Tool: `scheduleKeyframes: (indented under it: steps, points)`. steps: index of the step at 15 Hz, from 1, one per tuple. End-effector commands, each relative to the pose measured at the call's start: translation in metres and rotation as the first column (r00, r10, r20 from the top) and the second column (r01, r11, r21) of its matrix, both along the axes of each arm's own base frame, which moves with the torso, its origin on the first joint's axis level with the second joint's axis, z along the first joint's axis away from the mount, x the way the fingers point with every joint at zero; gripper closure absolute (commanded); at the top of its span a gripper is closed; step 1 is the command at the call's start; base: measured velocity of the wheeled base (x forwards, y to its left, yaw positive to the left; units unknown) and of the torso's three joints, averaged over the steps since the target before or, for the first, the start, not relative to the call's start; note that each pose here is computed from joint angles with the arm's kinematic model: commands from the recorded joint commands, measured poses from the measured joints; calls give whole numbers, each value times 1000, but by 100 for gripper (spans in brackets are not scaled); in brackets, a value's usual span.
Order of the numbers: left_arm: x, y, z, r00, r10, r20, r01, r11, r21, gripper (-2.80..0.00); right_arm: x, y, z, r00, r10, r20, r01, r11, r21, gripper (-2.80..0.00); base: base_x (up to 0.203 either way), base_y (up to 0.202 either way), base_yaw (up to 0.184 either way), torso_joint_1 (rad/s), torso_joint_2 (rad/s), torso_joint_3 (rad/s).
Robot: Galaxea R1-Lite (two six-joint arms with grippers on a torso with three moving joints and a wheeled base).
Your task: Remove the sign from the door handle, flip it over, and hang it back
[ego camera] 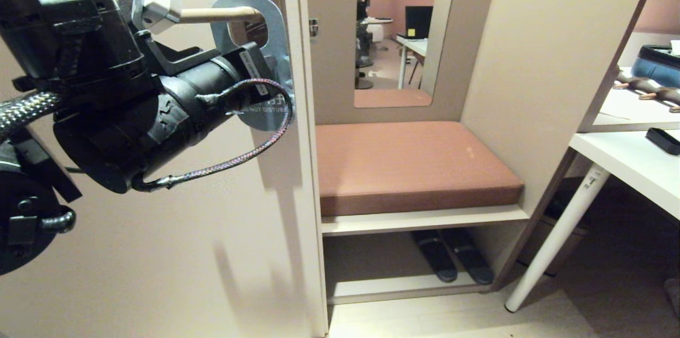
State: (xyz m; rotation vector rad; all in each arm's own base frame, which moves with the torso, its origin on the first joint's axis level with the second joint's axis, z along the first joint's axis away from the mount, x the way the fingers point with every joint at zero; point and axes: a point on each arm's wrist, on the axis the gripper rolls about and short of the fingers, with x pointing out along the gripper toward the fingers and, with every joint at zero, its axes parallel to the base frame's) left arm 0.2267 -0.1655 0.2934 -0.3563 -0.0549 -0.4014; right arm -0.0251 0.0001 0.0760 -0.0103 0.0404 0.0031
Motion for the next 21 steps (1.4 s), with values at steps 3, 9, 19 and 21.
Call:
scheduleKeyframes:
  steps: [3,9,19,21]
  points:
    - [-11,9,5,1000,5,16,-5,1000,-13,0,0,0,0,1000,2,-1,-2,1000,0,0,0,0,0,0,0,0]
    - [-34,28,-6,1000,9,-2,-9,1000,2,0,0,0,0,1000,2,-1,-2,1000,-1,0,0,0,0,0,0,0]
    - [-47,79,-38,983,181,-30,-176,974,141,0,0,0,0,1000,0,-1,0,1000,0,0,0,0,0,0,0,0]
    - [-50,91,-44,972,234,-21,-226,956,186,0,0,0,0,1000,1,-1,-1,1000,0,0,0,0,0,0,0,0]
